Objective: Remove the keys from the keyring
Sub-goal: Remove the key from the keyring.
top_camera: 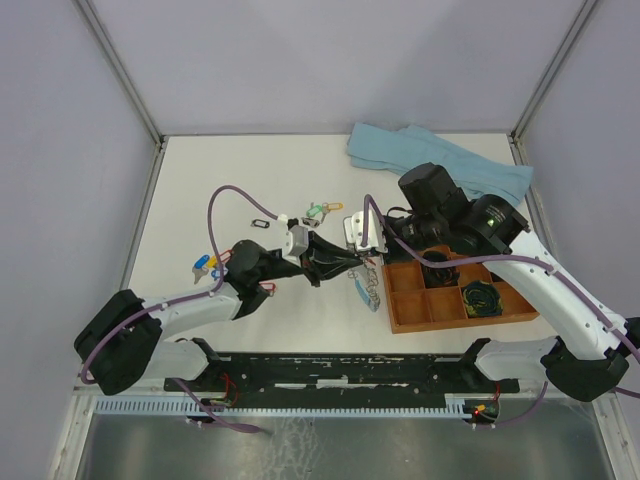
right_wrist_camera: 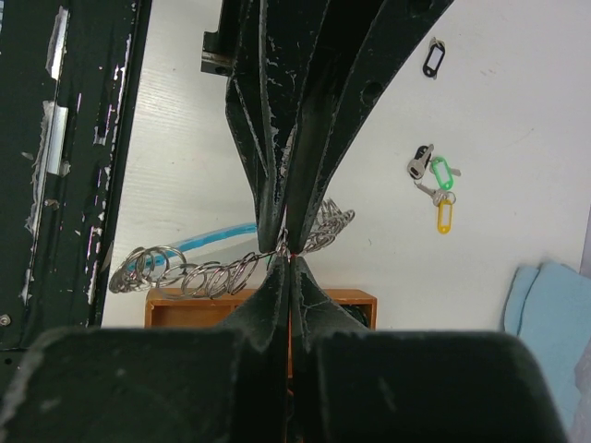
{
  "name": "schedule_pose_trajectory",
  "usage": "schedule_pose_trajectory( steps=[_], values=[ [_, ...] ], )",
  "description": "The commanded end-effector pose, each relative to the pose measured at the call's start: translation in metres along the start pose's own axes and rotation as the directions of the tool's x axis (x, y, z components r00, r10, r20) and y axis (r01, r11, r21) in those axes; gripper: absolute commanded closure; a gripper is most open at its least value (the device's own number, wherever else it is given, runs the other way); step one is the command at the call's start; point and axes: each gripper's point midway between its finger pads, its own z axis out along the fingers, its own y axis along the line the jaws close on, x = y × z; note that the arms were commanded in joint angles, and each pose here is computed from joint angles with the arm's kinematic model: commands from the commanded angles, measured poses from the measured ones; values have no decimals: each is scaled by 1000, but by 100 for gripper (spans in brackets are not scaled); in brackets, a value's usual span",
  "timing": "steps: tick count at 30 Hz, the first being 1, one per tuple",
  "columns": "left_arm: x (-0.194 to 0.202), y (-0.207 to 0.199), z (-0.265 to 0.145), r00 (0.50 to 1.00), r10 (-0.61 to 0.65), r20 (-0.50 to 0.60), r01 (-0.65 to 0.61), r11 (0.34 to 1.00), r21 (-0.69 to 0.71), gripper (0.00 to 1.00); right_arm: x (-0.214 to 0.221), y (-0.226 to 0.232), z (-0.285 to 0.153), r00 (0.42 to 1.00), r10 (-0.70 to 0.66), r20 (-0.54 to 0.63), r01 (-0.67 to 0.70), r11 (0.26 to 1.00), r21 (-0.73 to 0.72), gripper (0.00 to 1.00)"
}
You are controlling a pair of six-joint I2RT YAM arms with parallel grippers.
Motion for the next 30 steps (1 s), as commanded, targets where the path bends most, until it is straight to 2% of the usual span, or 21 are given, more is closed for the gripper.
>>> schedule_pose_trajectory(
  steps=[1, 3, 7, 10, 11, 13, 15, 18, 23, 26, 30],
  values=[
    [-18, -2, 10, 998, 45, 38, -47, 998, 35, 84, -16, -9, -1, 997, -21, 68, 19, 999, 29, 99],
    [-19, -3, 12, 998, 45, 37, -46, 998, 46, 96, -16, -9, 0, 998, -20, 66, 18, 999, 28, 99],
    [-18, -4, 11, 998, 52, 31, -54, 997, 50, 97, -15, -10, -4, 998, -6, 66, 4, 999, 38, 99],
    [-21, -7, 6, 996, 83, 33, -84, 995, 45, 97, -16, -11, -12, 993, 40, 113, -43, 999, 30, 98],
    [-22, -7, 4, 995, 95, 33, -96, 995, 41, 97, -15, -11, -15, 989, 63, 132, -67, 997, 24, 89],
    [-24, -9, 2, 993, 116, 24, -117, 992, 44, 97, -13, -6, -17, 981, 94, 168, -94, 996, -5, 63],
    [-26, -11, 1, 991, 134, 5, -134, 989, 60, 97, -11, -3, -19, 975, 114, 190, -112, 993, -21, 42],
    [-26, -13, 0, 986, 161, -49, -156, 983, 91, 97, -7, -5, -21, 967, 145, 211, -145, 989, -15, 27],
    [-4, -10, -10, 944, 195, -265, -162, 977, 141, 97, 4, -13, -21, 954, 185, 236, -191, 982, 3, 20],
    [-3, -5, -17, 909, 239, -342, -200, 969, 145, 97, 10, -13, -16, 948, 179, 262, -179, 984, -23, 19],
    [-2, 7, -31, 832, 303, -464, -272, 953, 135, 97, 12, -4, -15, 941, 125, 314, -104, 991, -81, 19]
  ],
)
